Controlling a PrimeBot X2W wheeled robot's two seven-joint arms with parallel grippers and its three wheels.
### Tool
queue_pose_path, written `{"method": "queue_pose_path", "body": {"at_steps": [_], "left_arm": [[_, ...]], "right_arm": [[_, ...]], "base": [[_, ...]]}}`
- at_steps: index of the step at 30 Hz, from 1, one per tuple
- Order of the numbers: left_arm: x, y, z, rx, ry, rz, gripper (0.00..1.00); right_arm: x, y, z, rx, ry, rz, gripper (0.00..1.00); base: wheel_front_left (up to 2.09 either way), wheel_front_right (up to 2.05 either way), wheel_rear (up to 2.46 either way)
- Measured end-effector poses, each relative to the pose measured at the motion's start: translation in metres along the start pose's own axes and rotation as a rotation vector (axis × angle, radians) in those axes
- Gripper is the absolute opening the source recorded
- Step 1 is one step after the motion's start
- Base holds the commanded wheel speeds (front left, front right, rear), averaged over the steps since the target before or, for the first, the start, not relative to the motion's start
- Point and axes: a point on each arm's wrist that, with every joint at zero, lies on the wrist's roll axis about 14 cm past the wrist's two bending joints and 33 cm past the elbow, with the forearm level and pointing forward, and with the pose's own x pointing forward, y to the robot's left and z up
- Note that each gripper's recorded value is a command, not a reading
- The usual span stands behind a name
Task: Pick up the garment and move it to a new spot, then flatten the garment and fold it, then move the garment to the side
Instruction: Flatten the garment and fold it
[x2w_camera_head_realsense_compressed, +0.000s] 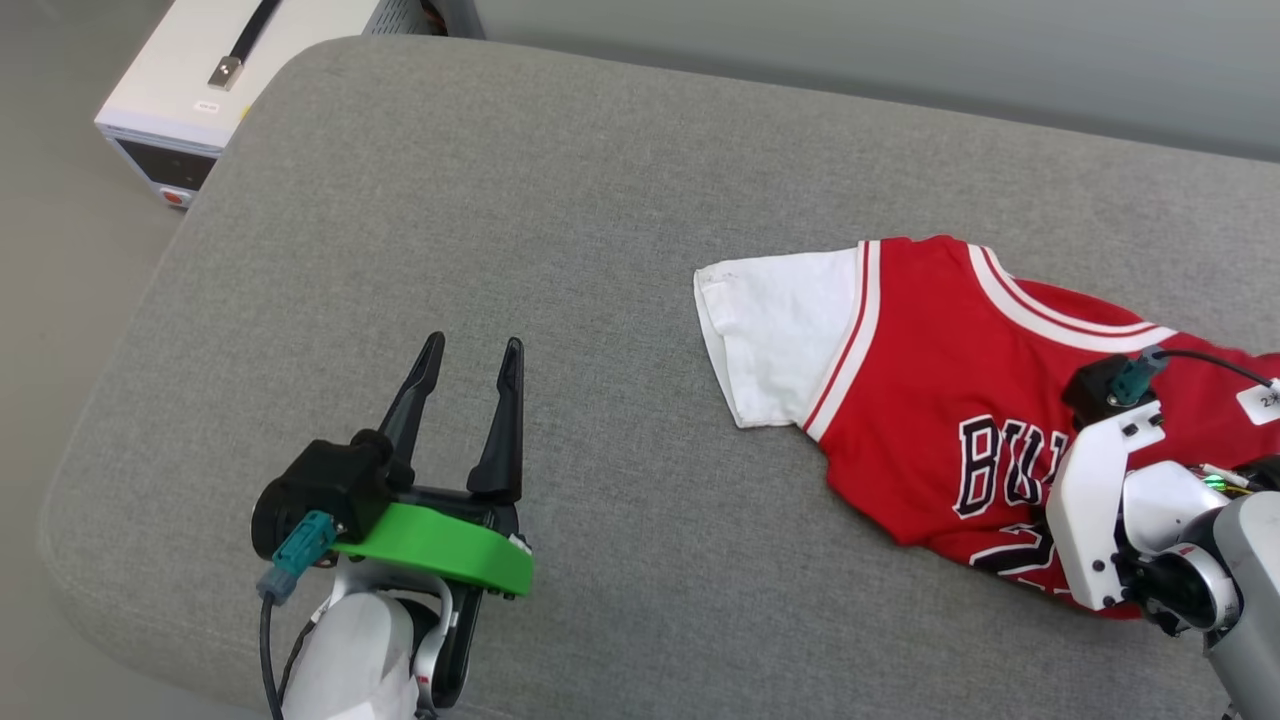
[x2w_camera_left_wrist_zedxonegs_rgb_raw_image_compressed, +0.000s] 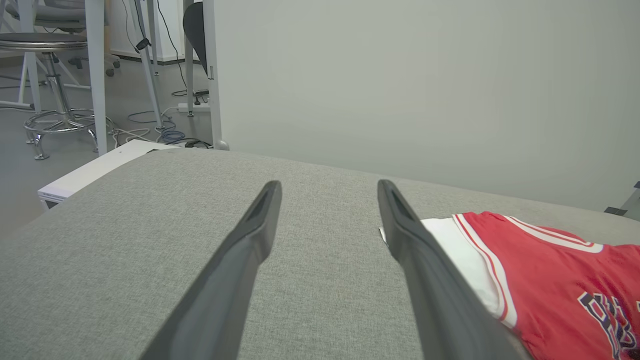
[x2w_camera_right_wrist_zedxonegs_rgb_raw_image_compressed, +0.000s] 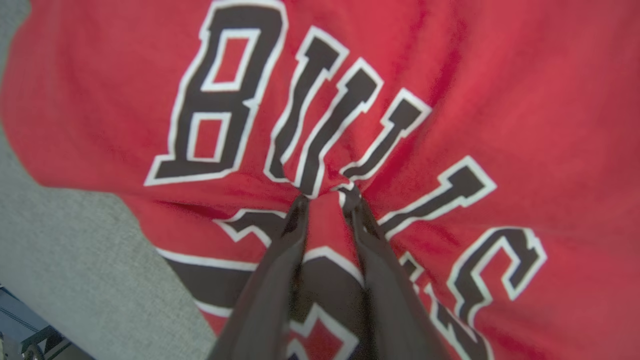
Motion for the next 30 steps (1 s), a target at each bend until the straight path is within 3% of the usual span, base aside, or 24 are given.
{"method": "queue_pose_path", "body": {"at_steps": [9, 24, 25, 26, 30], "left_arm": [[-0.005, -0.011, 0.014, -0.013, -0.042, -0.033, 1.0], [-0.018, -0.031, 0.015, -0.028, -0.043, -0.087, 1.0], [-0.017, -0.032, 0.014, -0.029, -0.041, -0.09, 1.0], [-0.017, -0.033, 0.014, -0.029, -0.04, -0.092, 1.0], [-0.014, -0.038, 0.012, -0.033, -0.038, -0.108, 1.0]], "right_arm": [[-0.017, 0.037, -0.01, 0.033, -0.027, 0.097, 0.0], [-0.041, 0.093, -0.076, 0.033, 0.065, 0.205, 0.0], [-0.041, 0.094, -0.077, 0.035, 0.061, 0.203, 0.33], [-0.041, 0.094, -0.075, 0.036, 0.049, 0.202, 1.0], [-0.045, 0.095, -0.063, 0.058, -0.034, 0.198, 1.0]], "base": [[0.0, 0.0, 0.0], [0.0, 0.0, 0.0], [0.0, 0.0, 0.0], [0.0, 0.0, 0.0], [0.0, 0.0, 0.0]]}}
